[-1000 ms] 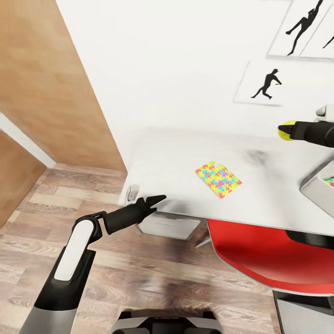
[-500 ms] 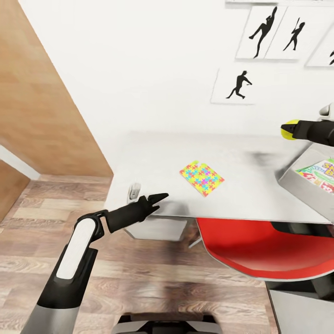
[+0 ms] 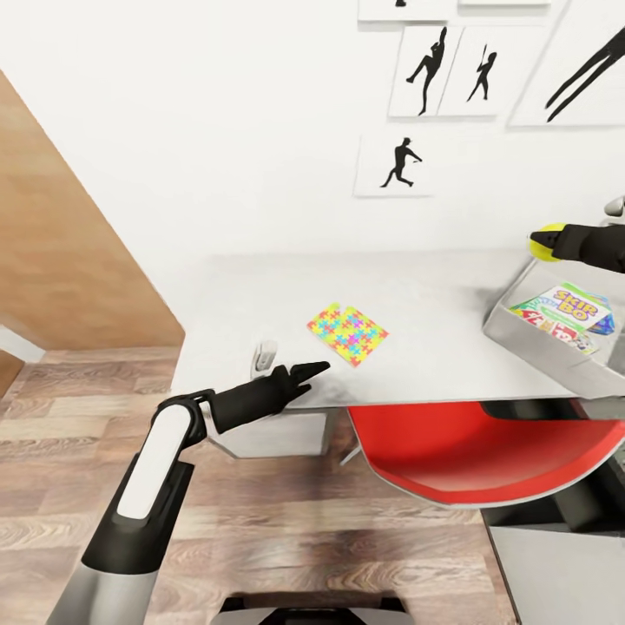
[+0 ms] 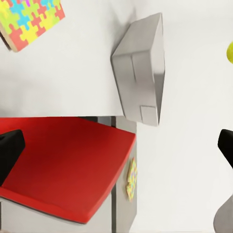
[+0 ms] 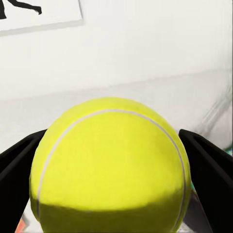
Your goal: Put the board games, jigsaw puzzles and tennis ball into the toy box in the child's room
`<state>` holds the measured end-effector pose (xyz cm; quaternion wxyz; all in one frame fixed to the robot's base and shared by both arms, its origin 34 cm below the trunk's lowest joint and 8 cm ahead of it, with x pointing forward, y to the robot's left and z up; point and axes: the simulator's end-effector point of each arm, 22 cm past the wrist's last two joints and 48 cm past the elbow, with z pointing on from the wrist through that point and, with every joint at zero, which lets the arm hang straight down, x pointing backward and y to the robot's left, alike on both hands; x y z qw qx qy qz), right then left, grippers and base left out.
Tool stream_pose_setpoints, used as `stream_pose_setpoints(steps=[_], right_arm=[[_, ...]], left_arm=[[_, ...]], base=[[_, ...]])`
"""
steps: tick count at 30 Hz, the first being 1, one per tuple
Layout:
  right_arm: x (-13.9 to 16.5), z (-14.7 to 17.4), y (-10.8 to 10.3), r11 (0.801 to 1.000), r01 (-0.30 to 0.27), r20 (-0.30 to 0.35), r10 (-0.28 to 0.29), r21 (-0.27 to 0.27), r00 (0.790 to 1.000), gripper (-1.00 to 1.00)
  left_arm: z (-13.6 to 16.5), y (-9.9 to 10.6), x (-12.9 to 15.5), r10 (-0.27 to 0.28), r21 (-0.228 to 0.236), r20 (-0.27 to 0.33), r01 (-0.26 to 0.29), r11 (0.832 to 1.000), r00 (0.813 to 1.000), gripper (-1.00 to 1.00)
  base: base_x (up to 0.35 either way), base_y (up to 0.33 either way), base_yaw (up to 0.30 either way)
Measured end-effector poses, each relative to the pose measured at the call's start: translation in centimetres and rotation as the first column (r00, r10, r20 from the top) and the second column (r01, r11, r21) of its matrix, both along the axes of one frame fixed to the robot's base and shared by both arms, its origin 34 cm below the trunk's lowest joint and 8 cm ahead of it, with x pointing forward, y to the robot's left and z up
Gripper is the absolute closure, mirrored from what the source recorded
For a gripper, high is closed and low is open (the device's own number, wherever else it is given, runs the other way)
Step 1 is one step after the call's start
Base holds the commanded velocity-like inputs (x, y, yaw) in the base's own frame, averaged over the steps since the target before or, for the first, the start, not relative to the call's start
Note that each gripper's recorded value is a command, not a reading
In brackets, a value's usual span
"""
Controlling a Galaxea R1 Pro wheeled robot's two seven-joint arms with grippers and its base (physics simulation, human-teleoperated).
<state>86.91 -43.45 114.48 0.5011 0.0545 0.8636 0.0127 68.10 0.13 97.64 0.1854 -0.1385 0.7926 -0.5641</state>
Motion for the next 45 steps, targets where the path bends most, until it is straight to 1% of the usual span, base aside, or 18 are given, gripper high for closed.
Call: stream_pose_setpoints(steps=[15,20,27,35,41,45], right_arm=[[-0.5,0.7,-0.2,1.000,0.007,0.003,-0.007,0.002,1.000,1.00],[-0.6,0.8,-0.2,1.000,0.008,0.004,-0.008,0.003,1.000,1.00],[-1.1,-0.2,-0.3,1.000,0.009,-0.017,-0.009,0.005,1.000,1.00],[-1.8,-1.9,-0.3,1.000,0.011,-0.049,-0.011,0.005,0.999,1.00],[-2.0,-2.6,-0.3,1.000,0.012,-0.061,-0.012,0.005,0.998,1.00],[-2.4,-3.8,-0.2,1.000,0.013,-0.084,-0.012,0.008,0.996,1.00]], left_arm=[[1.1,-0.1,0.0,-0.003,0.007,0.020,0.002,1.000,1.000,-1.00],[1.3,-0.1,0.1,-0.002,0.008,0.025,0.002,1.000,1.000,-1.00],[1.5,-0.2,0.0,-0.004,0.010,0.027,0.004,1.000,1.000,-1.00],[1.5,-0.2,0.0,-0.005,0.012,0.028,0.005,1.000,1.000,-1.00],[1.5,-0.2,0.0,-0.004,0.012,0.027,0.004,1.000,1.000,-1.00],[1.5,-0.2,0.0,-0.004,0.012,0.027,0.004,1.000,1.000,-1.00]], base=[[0.000,0.000,-0.207],[0.002,0.000,-0.131],[0.088,-0.004,-0.050],[0.240,-0.055,-0.015],[0.180,-0.038,-0.004],[0.069,-0.014,-0.002]])
